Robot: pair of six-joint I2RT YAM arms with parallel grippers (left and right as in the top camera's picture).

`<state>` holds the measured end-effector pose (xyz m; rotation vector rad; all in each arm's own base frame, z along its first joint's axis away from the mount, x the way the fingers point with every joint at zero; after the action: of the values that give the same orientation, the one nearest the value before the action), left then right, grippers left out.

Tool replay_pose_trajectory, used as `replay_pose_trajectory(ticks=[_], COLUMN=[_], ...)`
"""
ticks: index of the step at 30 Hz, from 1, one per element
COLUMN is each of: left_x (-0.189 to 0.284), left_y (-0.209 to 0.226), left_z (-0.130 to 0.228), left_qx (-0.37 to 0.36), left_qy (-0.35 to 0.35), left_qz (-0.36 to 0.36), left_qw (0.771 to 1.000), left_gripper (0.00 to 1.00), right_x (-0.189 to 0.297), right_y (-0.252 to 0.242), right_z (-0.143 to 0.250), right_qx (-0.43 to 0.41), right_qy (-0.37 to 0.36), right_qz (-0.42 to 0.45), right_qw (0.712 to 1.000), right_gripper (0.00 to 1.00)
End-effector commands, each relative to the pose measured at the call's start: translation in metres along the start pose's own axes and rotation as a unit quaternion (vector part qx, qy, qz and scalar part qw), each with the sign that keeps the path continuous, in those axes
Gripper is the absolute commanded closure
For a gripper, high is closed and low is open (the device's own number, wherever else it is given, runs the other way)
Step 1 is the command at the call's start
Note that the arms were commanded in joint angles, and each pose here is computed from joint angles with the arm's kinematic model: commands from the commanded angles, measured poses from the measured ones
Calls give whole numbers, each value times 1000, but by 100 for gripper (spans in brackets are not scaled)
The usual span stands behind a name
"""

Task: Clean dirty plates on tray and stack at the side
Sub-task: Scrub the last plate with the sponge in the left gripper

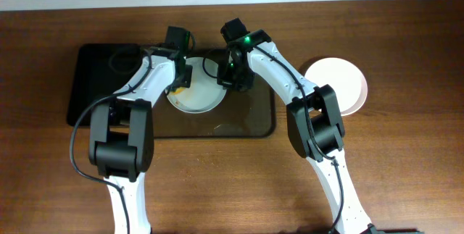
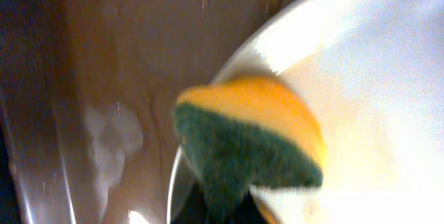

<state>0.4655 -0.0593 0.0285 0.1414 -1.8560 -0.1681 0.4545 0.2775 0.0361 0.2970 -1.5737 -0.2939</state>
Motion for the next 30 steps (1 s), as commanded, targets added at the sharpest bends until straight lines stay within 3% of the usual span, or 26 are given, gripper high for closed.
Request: replay_pose_trajectory(ticks=[1, 2, 3, 6, 11, 13, 15, 17, 19, 22, 24, 26, 27, 30], left_x=[-37, -20, 2, -1, -22, -17, 6, 5, -18, -43, -61, -66, -61, -45], left_y=[-31, -47, -71, -68, -10, -10, -37, -44, -31, -19, 10, 39, 43, 30], left_z=[97, 96, 87, 75, 55, 64, 73, 67, 42, 10, 0, 22, 42, 70], left_qx=[-77, -113, -166, -173, -28, -24, -81, -95, -37, -12, 64, 109, 93, 48], left_qy=[207, 213, 182, 155, 150, 175, 167, 148, 115, 46, 38, 83, 127, 198], left_qz=[148, 226, 338, 342, 304, 310, 410, 413, 346, 296, 167, 50, 18, 22], left_qw=[964, 944, 908, 911, 940, 934, 893, 893, 930, 954, 983, 989, 987, 979], left_gripper=[100, 100, 100, 100, 99, 99, 100, 99, 100, 100, 100, 99, 100, 99], right_x=[-13, -13, -13, -12, -2, -2, -1, -1, 0, 0, 0, 0, -1, -1], right_y=[-13, -13, -10, -1, -7, -4, -6, -8, -9, -9, -9, -9, -9, -9], right_z=[2, 2, 3, 6, -2, -3, -5, -6, -6, -6, -6, -6, -6, -6], right_qx=[-11, -11, -6, 23, 45, 49, 48, 46, 45, 45, 45, 45, 45, 45], right_qy=[12, 12, 17, 32, 38, 36, 34, 34, 34, 34, 34, 33, 33, 33], right_qz=[16, 16, 6, -35, -86, -98, -98, -97, -97, -97, -97, -97, -95, -95], right_qw=[1000, 1000, 1000, 999, 995, 993, 993, 994, 994, 994, 994, 994, 994, 994], right_gripper=[96, 96, 96, 96, 96, 96, 96, 96, 96, 96, 96, 96, 96, 96])
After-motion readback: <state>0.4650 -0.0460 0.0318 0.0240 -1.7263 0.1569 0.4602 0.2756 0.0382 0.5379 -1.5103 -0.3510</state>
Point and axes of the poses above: each gripper's point midway between its finger pads, its own x axis back along the fingers, its own y axis along the line the jaws close on, z = x × y, the point moved 3 cm from there along x, back along the fingers, and after that the axes turned 6 degrees about x, right-handed, at the moved point
